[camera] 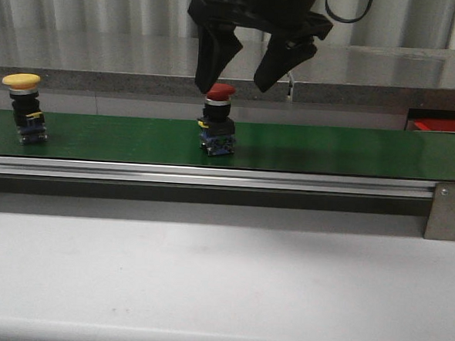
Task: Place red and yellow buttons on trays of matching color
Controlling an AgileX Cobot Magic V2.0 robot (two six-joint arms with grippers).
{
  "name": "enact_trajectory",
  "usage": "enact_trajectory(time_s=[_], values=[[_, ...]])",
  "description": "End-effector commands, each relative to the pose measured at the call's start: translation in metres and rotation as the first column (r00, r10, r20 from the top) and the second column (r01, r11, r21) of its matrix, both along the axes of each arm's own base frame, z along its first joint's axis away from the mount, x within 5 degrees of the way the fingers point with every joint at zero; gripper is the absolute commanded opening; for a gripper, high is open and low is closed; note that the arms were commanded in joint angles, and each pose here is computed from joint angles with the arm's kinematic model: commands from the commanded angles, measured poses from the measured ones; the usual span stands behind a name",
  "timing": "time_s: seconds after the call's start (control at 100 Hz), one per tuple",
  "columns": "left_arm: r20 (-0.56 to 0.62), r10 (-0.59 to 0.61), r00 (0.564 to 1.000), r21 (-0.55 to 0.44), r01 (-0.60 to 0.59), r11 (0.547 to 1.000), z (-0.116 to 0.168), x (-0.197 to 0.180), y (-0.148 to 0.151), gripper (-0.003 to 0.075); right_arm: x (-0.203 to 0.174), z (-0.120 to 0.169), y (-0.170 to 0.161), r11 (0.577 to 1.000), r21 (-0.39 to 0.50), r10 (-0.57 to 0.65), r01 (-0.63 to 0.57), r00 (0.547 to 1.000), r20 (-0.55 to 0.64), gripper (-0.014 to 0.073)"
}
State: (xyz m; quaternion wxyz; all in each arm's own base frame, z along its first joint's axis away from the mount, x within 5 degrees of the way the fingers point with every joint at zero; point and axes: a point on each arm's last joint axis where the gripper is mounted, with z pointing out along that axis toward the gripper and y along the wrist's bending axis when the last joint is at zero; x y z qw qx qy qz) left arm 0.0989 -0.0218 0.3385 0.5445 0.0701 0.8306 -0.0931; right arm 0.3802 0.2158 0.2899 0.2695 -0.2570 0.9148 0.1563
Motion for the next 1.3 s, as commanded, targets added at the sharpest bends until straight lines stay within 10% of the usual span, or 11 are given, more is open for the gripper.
enact_trajectory(time_s=[0.0, 0.23, 0.54, 0.81, 1.29], values=[[0.089, 0.015, 0.996, -0.037, -0.012, 0.999, 0.014, 0.002, 0.000, -0.0020, 0.001, 0.030, 0.001, 0.997, 0.078, -0.018, 0.009, 0.993, 0.115, 0.0613], [0.089, 0.015, 0.996, -0.037, -0.012, 0.999, 0.014, 0.002, 0.000, -0.0020, 0.009, 0.020, 0.004, 0.996, 0.081, -0.031, 0.021, 0.991, 0.132, 0.0599], [0.089, 0.015, 0.996, -0.037, -0.012, 0.999, 0.014, 0.002, 0.000, -0.0020, 0.010, 0.018, 0.001, 0.999, 0.043, -0.024, 0.018, 0.989, 0.144, 0.0200], [0.089, 0.015, 0.996, -0.037, -0.012, 0.999, 0.014, 0.002, 0.000, -0.0020, 0.003, 0.042, -0.007, 0.998, 0.066, -0.034, 0.022, 0.981, 0.190, 0.0183], [0.089, 0.015, 0.996, -0.037, -0.012, 0.999, 0.014, 0.002, 0.000, -0.0020, -0.003, 0.123, -0.153, 0.934, 0.139, -0.356, 0.328, 0.876, 0.326, 0.0183]])
